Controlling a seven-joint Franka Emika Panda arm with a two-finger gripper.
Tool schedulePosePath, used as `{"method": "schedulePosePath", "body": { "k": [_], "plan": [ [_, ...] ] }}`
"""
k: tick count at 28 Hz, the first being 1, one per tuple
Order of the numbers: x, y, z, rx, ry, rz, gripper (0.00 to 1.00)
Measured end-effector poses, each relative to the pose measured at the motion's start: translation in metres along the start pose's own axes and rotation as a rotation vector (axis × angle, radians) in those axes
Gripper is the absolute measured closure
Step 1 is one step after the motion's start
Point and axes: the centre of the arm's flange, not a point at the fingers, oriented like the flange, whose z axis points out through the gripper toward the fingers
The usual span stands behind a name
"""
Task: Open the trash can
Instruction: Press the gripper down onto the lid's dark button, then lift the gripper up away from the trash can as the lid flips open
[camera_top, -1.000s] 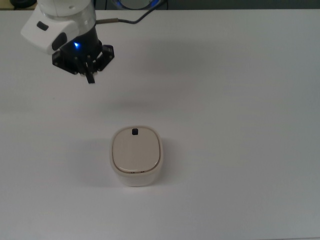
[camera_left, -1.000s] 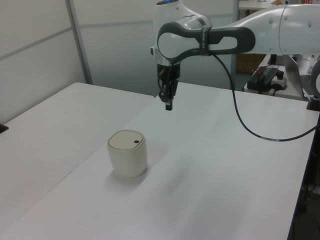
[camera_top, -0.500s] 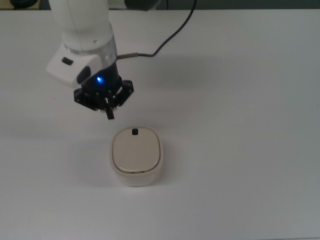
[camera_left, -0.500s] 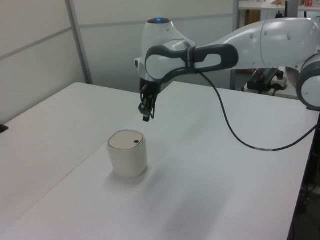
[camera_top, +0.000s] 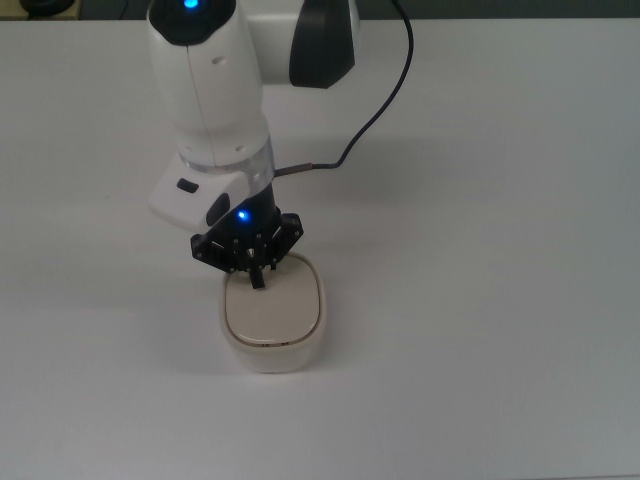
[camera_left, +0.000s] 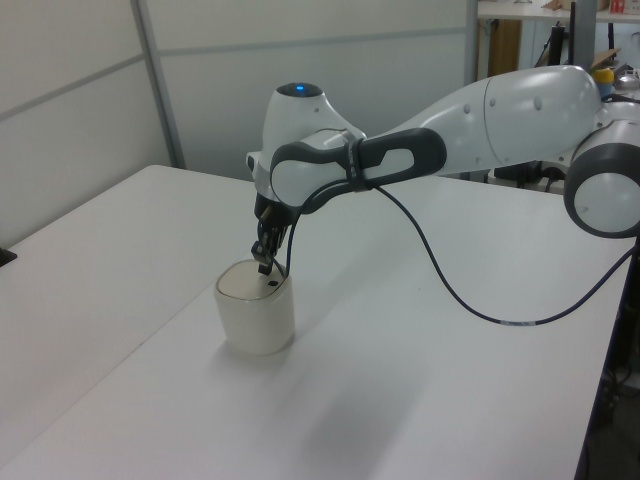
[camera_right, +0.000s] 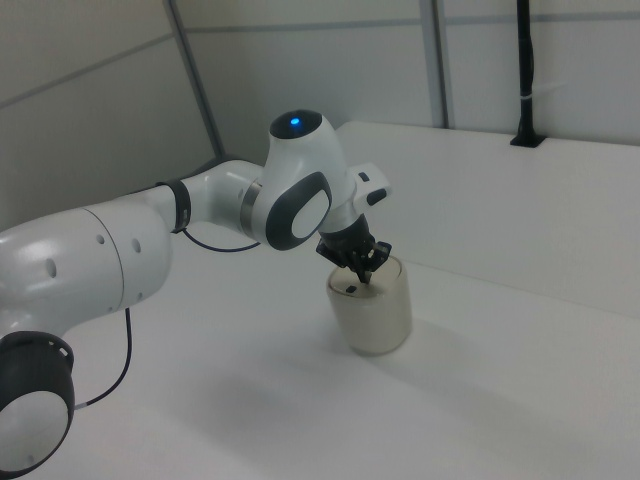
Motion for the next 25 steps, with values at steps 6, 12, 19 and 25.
{"method": "schedulePosePath", "body": {
  "k": [6, 12, 19, 25],
  "plan": [
    [-0.0004, 0.0, 0.003, -0.01, -0.007, -0.009, 0.99],
    [0.0007, -0.0061, 0.005, -0.043, -0.018, -0.047, 0.99],
    [0.0011, -0.0082, 0.0056, -0.053, -0.022, -0.06, 0.99],
    [0.0012, -0.007, 0.0042, -0.054, -0.02, -0.047, 0.97]
  ]
}}
